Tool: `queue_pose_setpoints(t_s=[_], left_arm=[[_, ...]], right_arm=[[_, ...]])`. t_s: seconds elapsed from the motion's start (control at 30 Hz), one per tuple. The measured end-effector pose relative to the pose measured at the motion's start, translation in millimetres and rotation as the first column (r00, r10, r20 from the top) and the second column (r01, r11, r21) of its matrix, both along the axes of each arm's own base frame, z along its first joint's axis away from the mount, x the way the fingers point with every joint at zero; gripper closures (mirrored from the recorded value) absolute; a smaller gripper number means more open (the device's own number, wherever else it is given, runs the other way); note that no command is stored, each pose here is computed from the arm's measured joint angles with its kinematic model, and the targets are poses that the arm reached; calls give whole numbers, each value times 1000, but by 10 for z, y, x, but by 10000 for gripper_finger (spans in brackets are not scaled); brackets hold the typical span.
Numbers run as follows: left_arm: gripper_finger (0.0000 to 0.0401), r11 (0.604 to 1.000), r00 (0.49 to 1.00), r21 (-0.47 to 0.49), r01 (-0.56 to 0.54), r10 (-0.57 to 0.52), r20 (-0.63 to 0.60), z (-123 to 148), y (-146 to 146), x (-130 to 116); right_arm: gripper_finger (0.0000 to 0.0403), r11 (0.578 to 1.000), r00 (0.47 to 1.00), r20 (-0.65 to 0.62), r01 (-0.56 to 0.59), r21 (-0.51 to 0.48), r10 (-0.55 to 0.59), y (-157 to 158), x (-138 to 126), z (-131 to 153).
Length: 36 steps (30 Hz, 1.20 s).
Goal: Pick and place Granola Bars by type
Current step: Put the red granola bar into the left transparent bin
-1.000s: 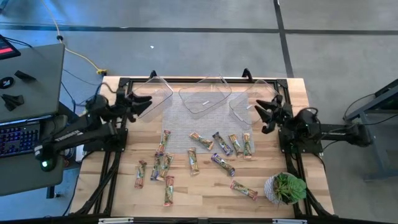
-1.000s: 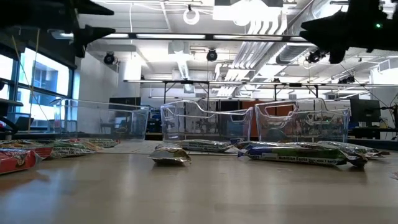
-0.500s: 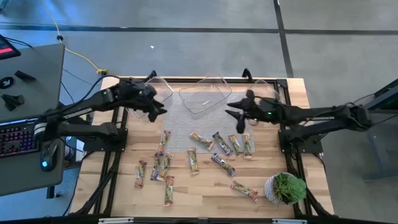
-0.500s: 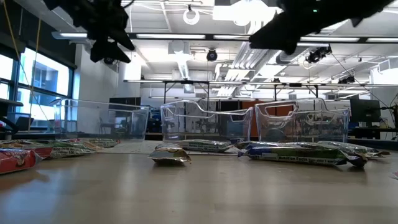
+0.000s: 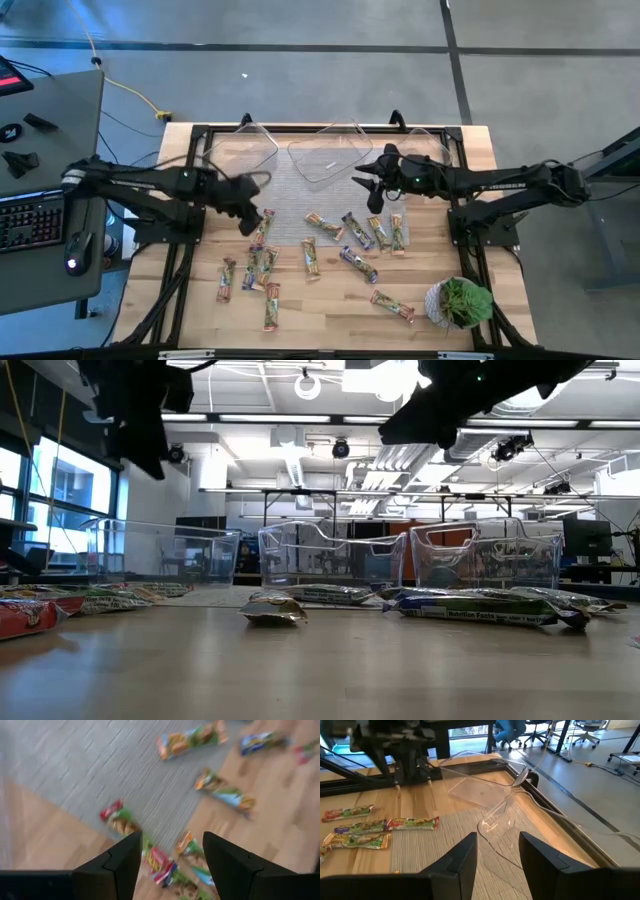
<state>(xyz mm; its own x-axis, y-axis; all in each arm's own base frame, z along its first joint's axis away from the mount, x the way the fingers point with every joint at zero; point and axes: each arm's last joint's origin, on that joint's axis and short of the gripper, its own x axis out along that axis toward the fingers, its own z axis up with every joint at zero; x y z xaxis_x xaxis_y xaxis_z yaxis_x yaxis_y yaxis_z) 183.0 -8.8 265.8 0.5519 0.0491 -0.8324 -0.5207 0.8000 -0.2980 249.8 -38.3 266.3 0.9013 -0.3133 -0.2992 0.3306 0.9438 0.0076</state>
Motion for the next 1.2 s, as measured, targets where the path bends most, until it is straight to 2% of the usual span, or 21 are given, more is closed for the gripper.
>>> queue_pose_setpoints(t_s=[0.2,0.3,0.53,0.63,0.83,1.2], left_arm=[[197,992,983,-9,-128,126,-134,-268,-211,202],[197,980,956,11,-201,198,-217,-449,-241,311],[197,960,896,39,-276,272,-351,-797,-276,491],[197,954,878,50,-296,292,-379,-888,-282,527],[197,946,877,53,-321,318,-361,-1002,-296,628],[197,931,851,94,-353,361,-382,-1095,-290,637]], right_arm=[[273,1000,1000,7,0,0,0,-1,1,6],[273,1000,1000,7,0,-1,0,0,2,6],[273,1000,1000,2,-1,-6,1,0,1,4],[273,1000,1000,-4,-7,-24,7,0,0,4],[273,999,1000,-12,-15,-45,14,0,0,4],[273,999,1000,-17,-15,-47,15,0,-1,0]])
